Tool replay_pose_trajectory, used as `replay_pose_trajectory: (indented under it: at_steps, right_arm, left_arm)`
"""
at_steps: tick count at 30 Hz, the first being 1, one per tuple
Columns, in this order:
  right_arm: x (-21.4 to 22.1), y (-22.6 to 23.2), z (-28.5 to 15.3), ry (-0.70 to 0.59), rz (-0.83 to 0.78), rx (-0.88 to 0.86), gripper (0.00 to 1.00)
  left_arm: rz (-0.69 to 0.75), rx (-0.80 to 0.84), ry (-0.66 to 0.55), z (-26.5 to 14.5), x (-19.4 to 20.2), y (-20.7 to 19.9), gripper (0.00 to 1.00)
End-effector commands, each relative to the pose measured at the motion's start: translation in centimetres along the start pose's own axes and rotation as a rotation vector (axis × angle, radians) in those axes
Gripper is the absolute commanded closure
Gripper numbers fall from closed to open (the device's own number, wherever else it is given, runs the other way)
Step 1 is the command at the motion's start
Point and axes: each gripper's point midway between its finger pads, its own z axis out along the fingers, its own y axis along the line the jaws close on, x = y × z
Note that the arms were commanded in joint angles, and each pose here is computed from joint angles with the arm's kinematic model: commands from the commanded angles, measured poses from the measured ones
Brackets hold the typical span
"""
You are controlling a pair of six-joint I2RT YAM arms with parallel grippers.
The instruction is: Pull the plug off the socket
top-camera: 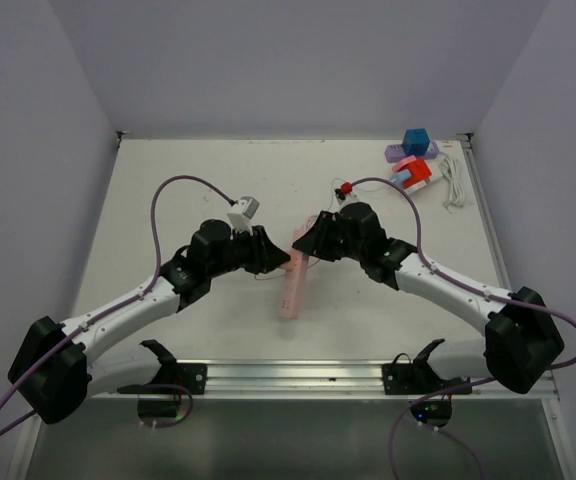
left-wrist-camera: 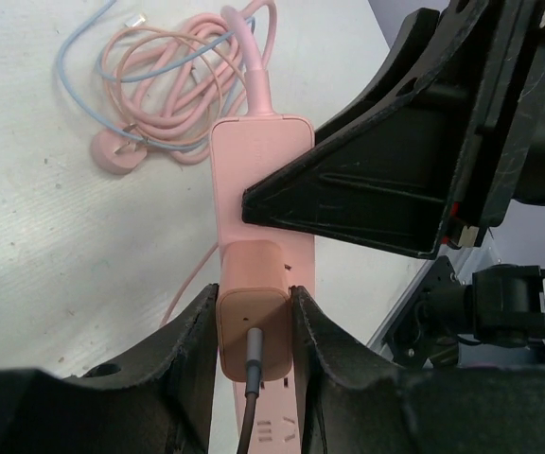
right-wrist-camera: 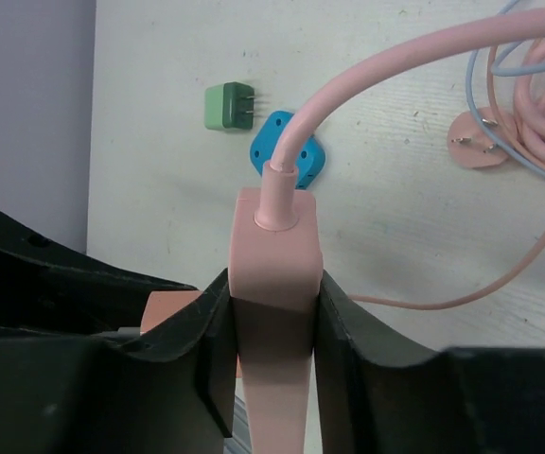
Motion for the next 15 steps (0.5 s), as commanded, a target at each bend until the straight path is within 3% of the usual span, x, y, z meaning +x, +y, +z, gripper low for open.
replay_pose_trajectory:
  at_steps: [1,3,4,15]
  right_arm:
    - [-1.4,1.7,-0.1,-0.047,-0.007,-0.053,0.73]
    - [-1.2,0.9,-0.3,-0.049,-0.034,-0.021,0.95]
    - [-0.8,-0.4,-0.5,-0.041,-0.045,0.034,1.0]
    - [1.2,-10.3,-3.9,0.031,-0.252,0.448,1.0]
  left_arm:
    - [0.098,0.038,-0.148,-0.9,-3.5,-1.7,1.0]
    - [0.111,0.006,-0.174,-1.4,-4.1,-1.4,1.0]
    - [0.122,0.003,-0.182,-1.6,-4.2,-1.4,1.0]
    - [0.221,-0.069,-0.237,-3.8,-5.7,-0.9,1.0]
